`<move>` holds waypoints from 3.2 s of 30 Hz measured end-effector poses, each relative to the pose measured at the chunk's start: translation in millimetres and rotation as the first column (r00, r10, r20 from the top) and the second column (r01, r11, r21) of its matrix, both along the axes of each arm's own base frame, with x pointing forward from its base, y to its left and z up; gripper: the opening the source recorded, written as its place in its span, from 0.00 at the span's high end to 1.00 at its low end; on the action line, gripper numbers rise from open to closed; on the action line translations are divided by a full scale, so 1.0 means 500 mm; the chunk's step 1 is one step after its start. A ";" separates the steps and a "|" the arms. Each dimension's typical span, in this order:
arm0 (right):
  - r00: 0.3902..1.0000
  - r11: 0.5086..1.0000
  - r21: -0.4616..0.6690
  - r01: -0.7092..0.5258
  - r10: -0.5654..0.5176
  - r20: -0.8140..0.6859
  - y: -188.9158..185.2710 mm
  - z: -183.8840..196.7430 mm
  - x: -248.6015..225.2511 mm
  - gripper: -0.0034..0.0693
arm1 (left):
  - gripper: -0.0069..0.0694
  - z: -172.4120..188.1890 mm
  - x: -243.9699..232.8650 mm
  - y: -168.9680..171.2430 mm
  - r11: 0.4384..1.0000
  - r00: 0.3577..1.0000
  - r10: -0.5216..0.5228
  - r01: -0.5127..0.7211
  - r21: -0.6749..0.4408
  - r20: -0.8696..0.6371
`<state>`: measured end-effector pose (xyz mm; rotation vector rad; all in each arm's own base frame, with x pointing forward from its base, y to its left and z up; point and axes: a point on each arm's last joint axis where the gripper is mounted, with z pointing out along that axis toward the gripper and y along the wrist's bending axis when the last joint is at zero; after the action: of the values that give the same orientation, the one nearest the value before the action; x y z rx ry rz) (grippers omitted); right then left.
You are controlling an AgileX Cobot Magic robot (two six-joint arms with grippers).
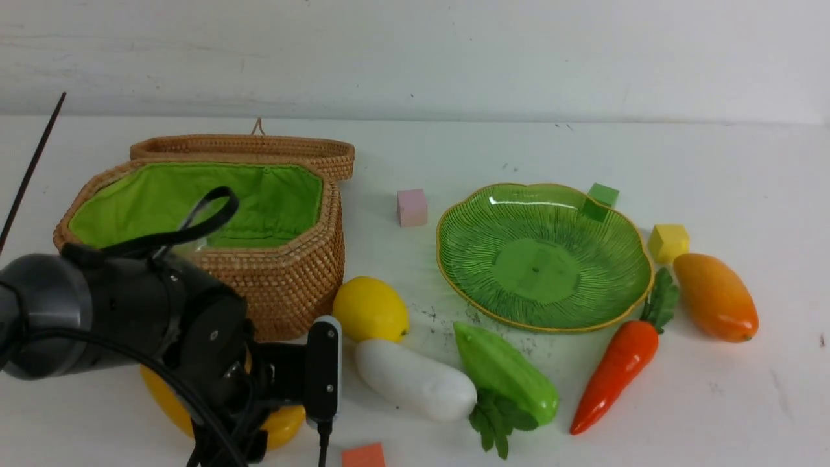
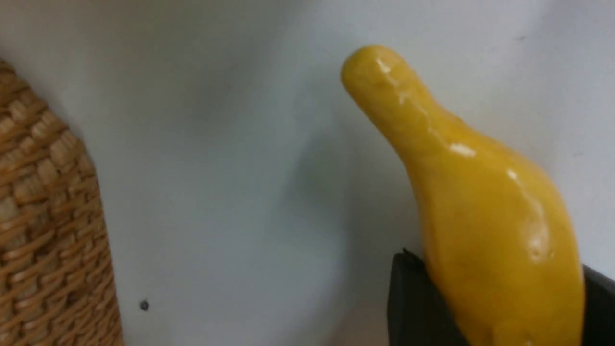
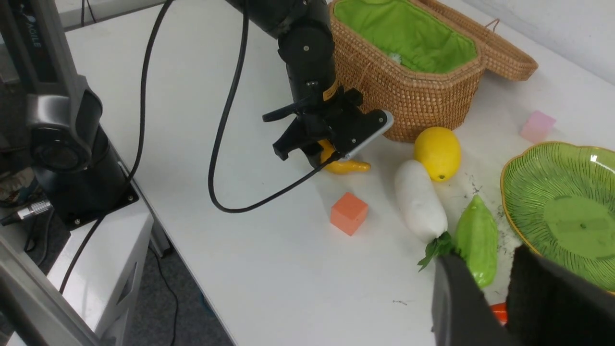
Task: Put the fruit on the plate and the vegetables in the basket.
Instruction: Use the left arm to grab a banana and put it into the right plate, then take a daikon with your left arm and place it on the basket on the left.
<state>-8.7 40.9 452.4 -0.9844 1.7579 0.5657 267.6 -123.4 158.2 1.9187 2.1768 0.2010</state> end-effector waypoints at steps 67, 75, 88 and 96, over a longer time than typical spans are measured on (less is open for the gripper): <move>0.910 0.916 0.032 0.400 -0.393 -0.133 -0.044 -0.008 0.038 0.66 | 0.93 0.509 0.018 -0.310 0.784 0.918 0.398 -0.340 -0.519 -0.001; 0.915 0.922 0.031 0.386 -0.378 -0.145 -0.042 -0.009 0.035 0.66 | 0.93 0.494 -0.062 -0.228 0.852 0.941 0.338 -0.299 -0.429 0.016; 0.939 0.950 0.029 0.311 -0.303 -0.160 -0.031 -0.011 0.026 0.65 | 0.42 0.238 -0.039 -0.259 0.974 0.981 -0.188 0.191 -0.120 0.042; 0.939 0.950 0.029 0.311 -0.303 -0.160 -0.031 -0.011 0.026 0.65 | 0.06 0.121 0.023 -0.297 0.967 0.964 -0.251 0.254 -0.025 0.082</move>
<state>4.3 25.3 447.0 -0.6231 1.9761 0.4945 279.3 -271.8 218.5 2.1068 1.8514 0.1874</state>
